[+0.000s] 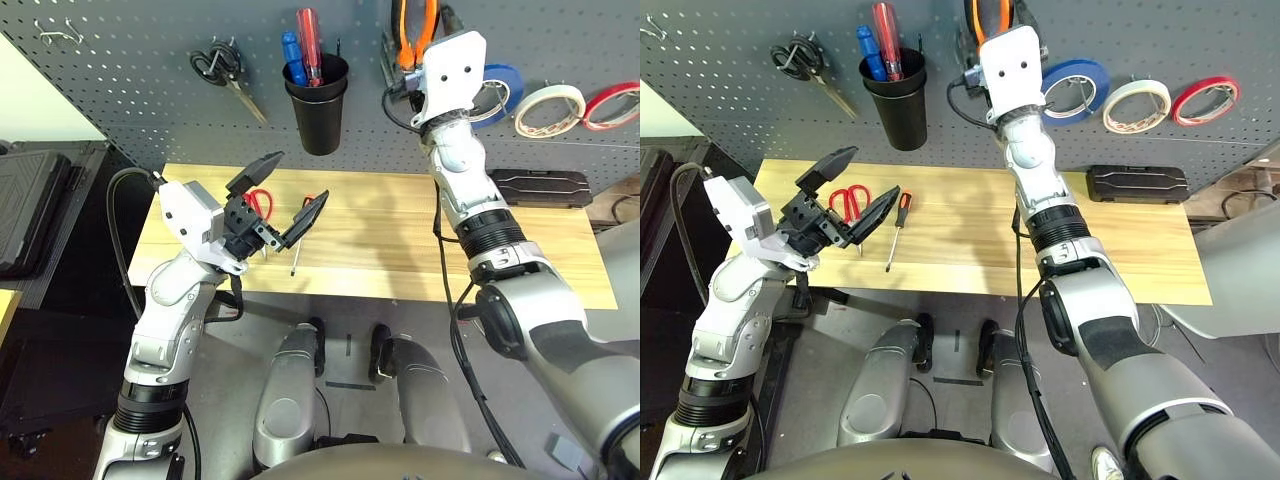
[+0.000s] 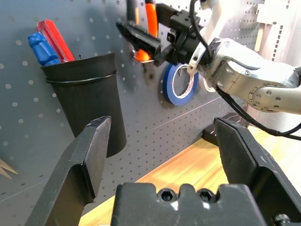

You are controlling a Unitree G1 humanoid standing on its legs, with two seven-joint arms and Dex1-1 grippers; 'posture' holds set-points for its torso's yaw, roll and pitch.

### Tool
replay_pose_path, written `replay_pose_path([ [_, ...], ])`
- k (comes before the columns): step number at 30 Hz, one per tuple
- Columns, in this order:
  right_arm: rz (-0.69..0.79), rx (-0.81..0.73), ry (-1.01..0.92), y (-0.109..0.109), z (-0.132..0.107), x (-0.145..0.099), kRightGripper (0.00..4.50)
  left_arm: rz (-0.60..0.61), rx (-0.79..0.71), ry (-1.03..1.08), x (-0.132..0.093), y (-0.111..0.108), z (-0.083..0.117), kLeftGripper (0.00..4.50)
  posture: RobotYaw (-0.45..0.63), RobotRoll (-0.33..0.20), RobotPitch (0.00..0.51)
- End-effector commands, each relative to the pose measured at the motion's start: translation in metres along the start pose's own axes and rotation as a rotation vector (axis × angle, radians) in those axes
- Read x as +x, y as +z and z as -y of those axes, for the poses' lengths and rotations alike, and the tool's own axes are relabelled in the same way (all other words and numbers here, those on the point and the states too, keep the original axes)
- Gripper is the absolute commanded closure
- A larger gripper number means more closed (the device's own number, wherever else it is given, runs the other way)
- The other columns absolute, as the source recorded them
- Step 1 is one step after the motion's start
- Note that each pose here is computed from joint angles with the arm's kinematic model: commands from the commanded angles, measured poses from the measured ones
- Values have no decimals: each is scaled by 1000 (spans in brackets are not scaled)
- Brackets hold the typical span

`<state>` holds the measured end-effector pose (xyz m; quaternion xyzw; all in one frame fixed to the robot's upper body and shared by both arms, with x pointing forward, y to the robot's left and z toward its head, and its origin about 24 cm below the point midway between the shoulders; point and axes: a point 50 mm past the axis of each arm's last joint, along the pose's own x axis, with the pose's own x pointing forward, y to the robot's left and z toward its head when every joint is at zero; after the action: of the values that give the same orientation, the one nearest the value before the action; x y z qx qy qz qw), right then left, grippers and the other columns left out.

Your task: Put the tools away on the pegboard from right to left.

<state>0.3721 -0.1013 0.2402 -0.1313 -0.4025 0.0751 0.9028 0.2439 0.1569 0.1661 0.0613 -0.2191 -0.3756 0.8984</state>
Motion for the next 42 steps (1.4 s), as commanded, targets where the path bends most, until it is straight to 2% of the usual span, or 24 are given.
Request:
replay_pose_path([
  [1,120,-42,-20,18,10,-7,34,-22,1,-17,-2,-5,2,0,243,0,240],
  [6,282,-69,24,45,17,-25,34,-25,2,-19,-3,-5,1,0,231,0,240],
  [10,307,-90,77,54,21,-41,34,-27,1,-19,-3,-5,1,0,223,0,240],
  [13,194,-85,169,47,24,-60,34,-36,-1,-17,-4,-5,1,0,216,0,242],
  [16,5,-63,328,30,25,-88,34,-103,-19,-9,-8,-10,0,0,205,0,245],
  [20,-136,-70,494,13,29,-117,34,-188,-49,-7,-11,-18,-1,0,193,0,248],
  [23,-341,28,578,-7,35,-141,34,-234,-41,11,-13,-23,-4,0,186,0,252],
  [25,-424,81,618,-13,36,-151,34,-260,-37,23,-15,-26,-5,0,183,0,254],
  [32,-571,145,702,-23,32,-180,34,-346,-7,112,-20,-41,-11,0,177,0,267],
  [42,-788,276,753,-34,25,-215,34,-484,-42,176,-20,-72,3,0,157,0,285],
])
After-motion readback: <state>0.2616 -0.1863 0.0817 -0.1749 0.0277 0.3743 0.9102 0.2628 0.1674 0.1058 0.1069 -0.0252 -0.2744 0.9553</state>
